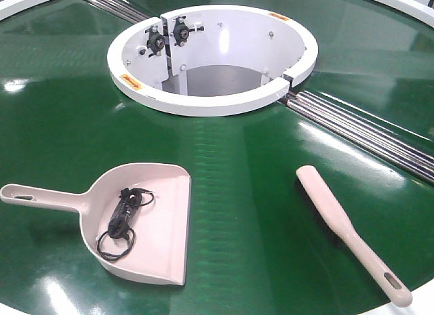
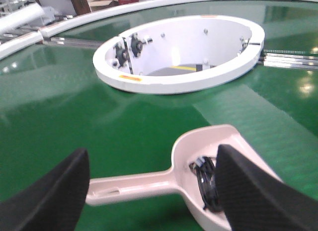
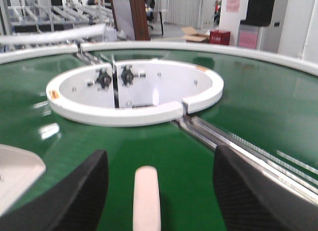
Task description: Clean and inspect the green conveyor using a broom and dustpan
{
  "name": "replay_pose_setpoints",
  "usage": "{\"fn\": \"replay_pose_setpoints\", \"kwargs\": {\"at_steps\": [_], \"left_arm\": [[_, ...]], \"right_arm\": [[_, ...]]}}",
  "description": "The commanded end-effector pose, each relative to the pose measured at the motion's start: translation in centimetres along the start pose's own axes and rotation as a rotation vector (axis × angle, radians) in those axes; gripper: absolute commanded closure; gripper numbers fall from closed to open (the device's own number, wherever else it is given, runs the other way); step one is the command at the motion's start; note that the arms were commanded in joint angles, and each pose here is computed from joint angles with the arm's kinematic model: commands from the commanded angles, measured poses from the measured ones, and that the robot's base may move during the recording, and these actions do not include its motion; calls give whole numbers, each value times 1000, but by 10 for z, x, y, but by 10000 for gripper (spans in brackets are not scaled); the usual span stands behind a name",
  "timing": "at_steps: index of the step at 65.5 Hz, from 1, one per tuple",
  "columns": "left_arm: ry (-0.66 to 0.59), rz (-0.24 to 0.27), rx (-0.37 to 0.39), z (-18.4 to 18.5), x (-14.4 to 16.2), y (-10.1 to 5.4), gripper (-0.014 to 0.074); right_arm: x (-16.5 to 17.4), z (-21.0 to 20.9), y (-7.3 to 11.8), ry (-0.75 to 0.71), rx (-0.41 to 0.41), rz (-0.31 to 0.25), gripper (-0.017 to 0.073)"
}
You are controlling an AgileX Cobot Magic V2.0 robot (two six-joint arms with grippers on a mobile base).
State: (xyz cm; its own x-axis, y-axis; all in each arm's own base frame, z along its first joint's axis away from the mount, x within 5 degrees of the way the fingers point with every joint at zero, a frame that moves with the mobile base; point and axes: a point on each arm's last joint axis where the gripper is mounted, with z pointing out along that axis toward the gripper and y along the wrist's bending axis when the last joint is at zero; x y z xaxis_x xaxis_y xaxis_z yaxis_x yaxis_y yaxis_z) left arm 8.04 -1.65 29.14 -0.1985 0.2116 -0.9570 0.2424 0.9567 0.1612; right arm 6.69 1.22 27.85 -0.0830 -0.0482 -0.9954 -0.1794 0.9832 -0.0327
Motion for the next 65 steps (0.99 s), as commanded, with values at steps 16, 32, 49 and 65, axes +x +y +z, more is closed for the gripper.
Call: {"fn": "replay_pose_setpoints", "kwargs": {"at_steps": [16,32,49,65], "left_arm": [[-186,-23,16,5,6,-5,220],[-171,-22,16,5,8,-5,602],[-176,-22,16,5,7,-5,601],[-175,-22,16,5,7,-5,601]], "right_arm": [[-5,3,-1,-104,12,-5,304],[-5,3,-1,-101,12,-5,569],[-4,3,-1,-100,11,-5,568],[-4,3,-1,-100,11,-5,568]]}}
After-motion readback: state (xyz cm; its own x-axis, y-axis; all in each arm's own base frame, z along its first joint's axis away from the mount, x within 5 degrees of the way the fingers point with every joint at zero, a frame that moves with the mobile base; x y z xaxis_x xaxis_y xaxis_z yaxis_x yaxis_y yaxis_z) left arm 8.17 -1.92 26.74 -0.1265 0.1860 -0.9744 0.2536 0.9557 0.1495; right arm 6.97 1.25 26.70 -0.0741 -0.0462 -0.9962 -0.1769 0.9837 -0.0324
